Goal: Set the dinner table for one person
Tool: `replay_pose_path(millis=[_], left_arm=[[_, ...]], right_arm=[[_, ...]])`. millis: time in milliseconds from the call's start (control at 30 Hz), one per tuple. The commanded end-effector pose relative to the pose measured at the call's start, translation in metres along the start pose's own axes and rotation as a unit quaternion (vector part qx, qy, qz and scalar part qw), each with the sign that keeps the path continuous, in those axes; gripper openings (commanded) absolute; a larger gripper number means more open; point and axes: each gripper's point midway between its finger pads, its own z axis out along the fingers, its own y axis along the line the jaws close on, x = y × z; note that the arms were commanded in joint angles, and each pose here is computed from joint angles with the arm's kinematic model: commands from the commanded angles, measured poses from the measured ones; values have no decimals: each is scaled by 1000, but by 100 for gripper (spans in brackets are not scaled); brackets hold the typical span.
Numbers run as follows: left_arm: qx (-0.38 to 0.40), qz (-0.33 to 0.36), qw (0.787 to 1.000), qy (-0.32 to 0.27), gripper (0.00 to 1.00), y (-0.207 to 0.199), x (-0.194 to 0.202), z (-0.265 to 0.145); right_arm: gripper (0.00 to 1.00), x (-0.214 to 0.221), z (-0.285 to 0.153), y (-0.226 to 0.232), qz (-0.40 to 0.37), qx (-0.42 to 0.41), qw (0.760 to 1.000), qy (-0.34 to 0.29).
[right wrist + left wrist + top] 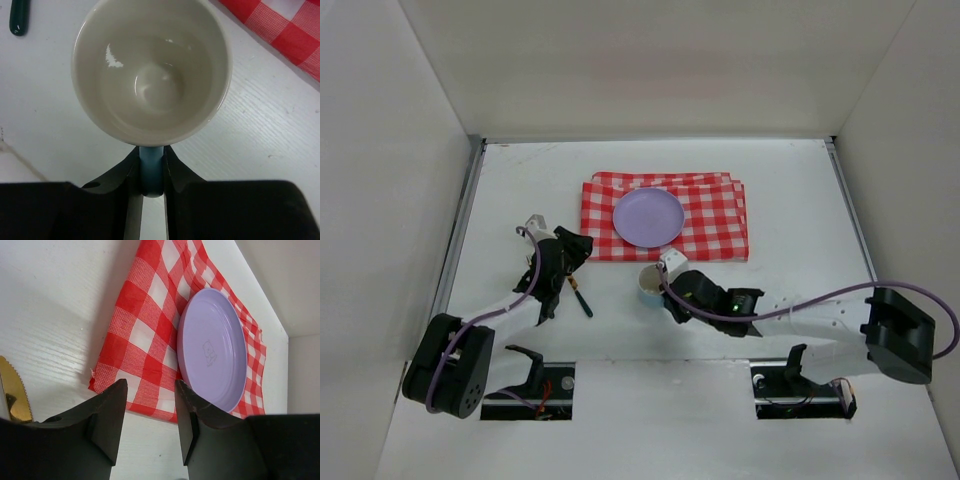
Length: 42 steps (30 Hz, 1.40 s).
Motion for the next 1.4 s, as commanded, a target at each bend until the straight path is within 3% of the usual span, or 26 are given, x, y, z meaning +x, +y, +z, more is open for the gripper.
replay_pose_path(millis=[0, 100, 267, 533, 733, 1367], left_arm=[[12, 1, 1000, -19, 40, -5, -7, -1], [12, -3, 1000, -25, 40, -4, -11, -2], [16, 3, 999, -40, 40, -8, -16, -6], [16, 15, 999, -38, 41, -7, -13, -7], [10, 24, 999, -32, 41, -4, -7, -3], [8, 31, 999, -28, 41, -5, -3, 0]], right_arm=[[11, -63, -25, 3, 40, 0, 994, -104], [10, -89, -49, -4, 67, -6, 987, -147], [10, -147, -70, -74, 138, 61, 964, -220], [10, -196, -32, -213, 194, 206, 933, -224], [9, -203, 19, -289, 224, 266, 917, -195], [12, -192, 87, -330, 249, 286, 911, -160]])
